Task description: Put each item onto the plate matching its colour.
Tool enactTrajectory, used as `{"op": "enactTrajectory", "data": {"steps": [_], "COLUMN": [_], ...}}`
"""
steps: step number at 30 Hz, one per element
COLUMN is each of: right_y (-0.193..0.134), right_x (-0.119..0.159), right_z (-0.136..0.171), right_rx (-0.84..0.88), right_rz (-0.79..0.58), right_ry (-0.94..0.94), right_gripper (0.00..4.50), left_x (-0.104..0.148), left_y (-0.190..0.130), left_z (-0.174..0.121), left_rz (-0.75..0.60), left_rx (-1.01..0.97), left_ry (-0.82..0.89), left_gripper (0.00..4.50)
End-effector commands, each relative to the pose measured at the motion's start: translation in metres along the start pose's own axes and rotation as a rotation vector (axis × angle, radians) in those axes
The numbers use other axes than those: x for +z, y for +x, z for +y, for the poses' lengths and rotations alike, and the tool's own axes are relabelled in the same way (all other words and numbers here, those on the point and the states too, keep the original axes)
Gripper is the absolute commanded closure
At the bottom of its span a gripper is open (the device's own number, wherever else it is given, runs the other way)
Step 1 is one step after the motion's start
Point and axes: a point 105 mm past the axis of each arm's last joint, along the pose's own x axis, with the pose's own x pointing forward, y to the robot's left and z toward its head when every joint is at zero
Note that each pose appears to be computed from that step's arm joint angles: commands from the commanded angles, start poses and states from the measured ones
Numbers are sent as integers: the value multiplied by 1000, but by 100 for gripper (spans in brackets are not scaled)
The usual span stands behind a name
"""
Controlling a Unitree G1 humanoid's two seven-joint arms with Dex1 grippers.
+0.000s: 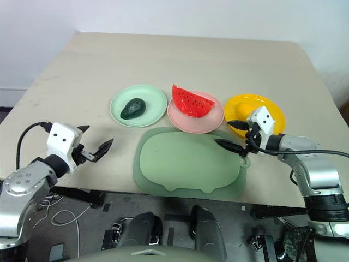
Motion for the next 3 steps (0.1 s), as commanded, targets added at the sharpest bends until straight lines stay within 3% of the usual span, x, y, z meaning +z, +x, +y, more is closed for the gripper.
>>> {"op": "enactTrajectory", "data": {"steps": [1, 3], "right_y": [-8, -4], "right_x": [7, 7], "right_z": [-6, -9], "right_rx": [-31, -41], "right_rz": [-14, -19], "right_ry": [-43, -43], "right_gripper": [0, 0], "left_x": [15, 14], "left_y": [-6, -4], "left_z": [-2, -7], "left_rz": [-82, -86], "left_rx": [-2, 3], "left_ry": [-4, -22], "left_gripper": [3, 3]}}
